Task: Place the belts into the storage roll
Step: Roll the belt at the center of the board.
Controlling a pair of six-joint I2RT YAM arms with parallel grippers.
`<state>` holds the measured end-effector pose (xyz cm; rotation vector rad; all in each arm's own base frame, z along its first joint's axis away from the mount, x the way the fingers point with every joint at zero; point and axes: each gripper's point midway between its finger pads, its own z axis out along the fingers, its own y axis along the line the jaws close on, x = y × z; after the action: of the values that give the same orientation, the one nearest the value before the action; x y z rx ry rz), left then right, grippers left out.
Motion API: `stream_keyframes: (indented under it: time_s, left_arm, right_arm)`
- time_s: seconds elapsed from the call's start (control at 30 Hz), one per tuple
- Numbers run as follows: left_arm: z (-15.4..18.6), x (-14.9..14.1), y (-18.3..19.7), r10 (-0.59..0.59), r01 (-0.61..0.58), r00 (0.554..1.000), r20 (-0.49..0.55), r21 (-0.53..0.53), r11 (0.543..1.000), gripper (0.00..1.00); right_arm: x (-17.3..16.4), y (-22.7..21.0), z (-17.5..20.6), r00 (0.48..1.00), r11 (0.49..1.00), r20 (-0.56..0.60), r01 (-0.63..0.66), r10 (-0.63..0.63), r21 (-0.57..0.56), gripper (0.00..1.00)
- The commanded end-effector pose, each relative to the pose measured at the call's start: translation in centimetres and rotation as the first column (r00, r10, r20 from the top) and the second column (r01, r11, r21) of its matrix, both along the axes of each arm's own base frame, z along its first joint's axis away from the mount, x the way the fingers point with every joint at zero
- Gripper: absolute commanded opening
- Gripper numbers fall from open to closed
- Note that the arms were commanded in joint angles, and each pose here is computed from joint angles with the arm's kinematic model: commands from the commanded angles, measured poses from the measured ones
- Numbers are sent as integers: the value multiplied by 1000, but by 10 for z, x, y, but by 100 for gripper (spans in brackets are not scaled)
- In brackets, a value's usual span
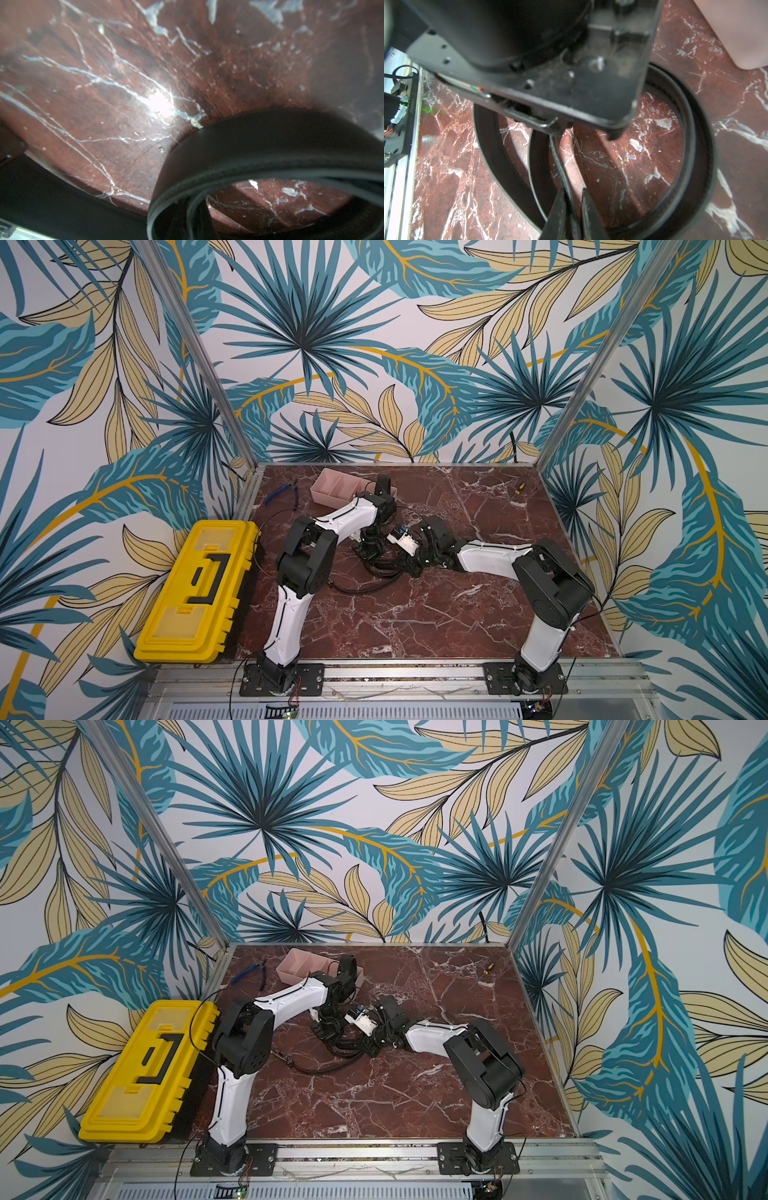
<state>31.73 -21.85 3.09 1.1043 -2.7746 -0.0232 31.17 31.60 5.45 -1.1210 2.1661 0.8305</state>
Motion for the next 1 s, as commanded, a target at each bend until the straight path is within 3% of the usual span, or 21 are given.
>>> stream_keyframes:
  time_s: [0.0, 0.27, 0.67, 0.97]
  left_arm:
    - [2, -2, -8, -29, 29, 1000, -6, -35, 999, 0]
    - [12, 1, -6, -45, 46, 999, 27, -38, 998, 0]
    - [27, 4, -3, -67, 72, 995, 74, -64, 995, 16]
    - [31, -2, 5, -49, 54, 997, 66, -84, 995, 19]
  right_arm:
    - [-1, -7, -16, 1000, 999, 3, 20, -20, -35, 10]
    - [2, -8, -18, 999, 999, 16, 40, -40, -33, 2]
    - [7, -12, -16, 996, 997, 60, 65, -63, -35, 0]
    - [12, -14, -13, 995, 996, 71, 79, -76, -41, 0]
